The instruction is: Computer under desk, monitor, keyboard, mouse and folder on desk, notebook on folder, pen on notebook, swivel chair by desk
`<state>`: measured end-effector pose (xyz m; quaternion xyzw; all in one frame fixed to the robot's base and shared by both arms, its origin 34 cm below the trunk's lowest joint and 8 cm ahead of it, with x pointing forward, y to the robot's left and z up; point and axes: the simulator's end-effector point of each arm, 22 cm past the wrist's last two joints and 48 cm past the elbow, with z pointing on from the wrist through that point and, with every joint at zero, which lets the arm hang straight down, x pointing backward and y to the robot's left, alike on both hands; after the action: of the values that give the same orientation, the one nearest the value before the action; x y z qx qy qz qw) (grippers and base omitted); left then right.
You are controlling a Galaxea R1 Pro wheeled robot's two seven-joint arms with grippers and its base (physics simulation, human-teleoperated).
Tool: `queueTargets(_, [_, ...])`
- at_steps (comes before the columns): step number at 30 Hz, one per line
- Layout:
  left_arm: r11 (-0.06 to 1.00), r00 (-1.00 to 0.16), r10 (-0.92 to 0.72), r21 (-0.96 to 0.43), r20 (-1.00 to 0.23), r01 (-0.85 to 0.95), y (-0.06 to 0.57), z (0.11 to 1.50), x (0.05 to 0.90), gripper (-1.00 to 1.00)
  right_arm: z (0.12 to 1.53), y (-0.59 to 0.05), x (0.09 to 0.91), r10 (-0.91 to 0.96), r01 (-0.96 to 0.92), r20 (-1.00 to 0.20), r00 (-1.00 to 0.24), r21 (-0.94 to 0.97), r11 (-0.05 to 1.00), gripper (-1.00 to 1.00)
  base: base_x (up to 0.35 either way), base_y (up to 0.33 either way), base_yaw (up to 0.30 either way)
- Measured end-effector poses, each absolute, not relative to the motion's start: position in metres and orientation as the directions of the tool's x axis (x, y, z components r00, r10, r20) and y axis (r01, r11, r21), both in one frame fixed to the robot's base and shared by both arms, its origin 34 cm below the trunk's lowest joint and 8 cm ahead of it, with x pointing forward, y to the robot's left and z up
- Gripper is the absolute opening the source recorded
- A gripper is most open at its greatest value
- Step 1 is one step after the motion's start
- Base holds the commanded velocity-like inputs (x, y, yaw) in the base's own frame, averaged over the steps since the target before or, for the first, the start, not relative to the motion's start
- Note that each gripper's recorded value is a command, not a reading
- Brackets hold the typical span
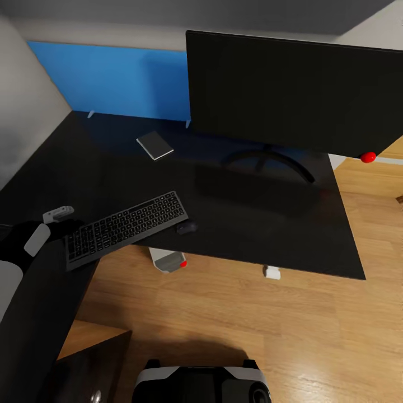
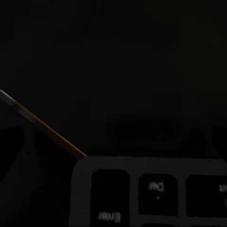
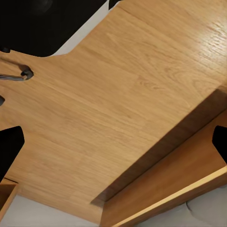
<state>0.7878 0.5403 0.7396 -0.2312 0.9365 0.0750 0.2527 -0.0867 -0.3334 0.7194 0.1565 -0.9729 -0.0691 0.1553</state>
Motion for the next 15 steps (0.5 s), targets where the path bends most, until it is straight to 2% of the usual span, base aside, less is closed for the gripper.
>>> queueTargets(6, [0.882,-0.765,-0.395,0.023,-0.508,-0.471,0.54,0.7394,0.7877,1.0,0.7194,-0.3334,-0.0867,-0.326,-0.283,0.281,-0.903,0.183,0.942,1.0,-0.008,-0.004,0.0])
queueTargets(15, [0.882,-0.765,-0.396,0.021,-0.508,-0.471,0.5399,0.7396,0.7881,1.0,0.7194,-0.3333,-0.0867,-0.326,-0.283,0.281,-0.903,0.183,0.942,1.0,-0.074,-0.051,0.0])
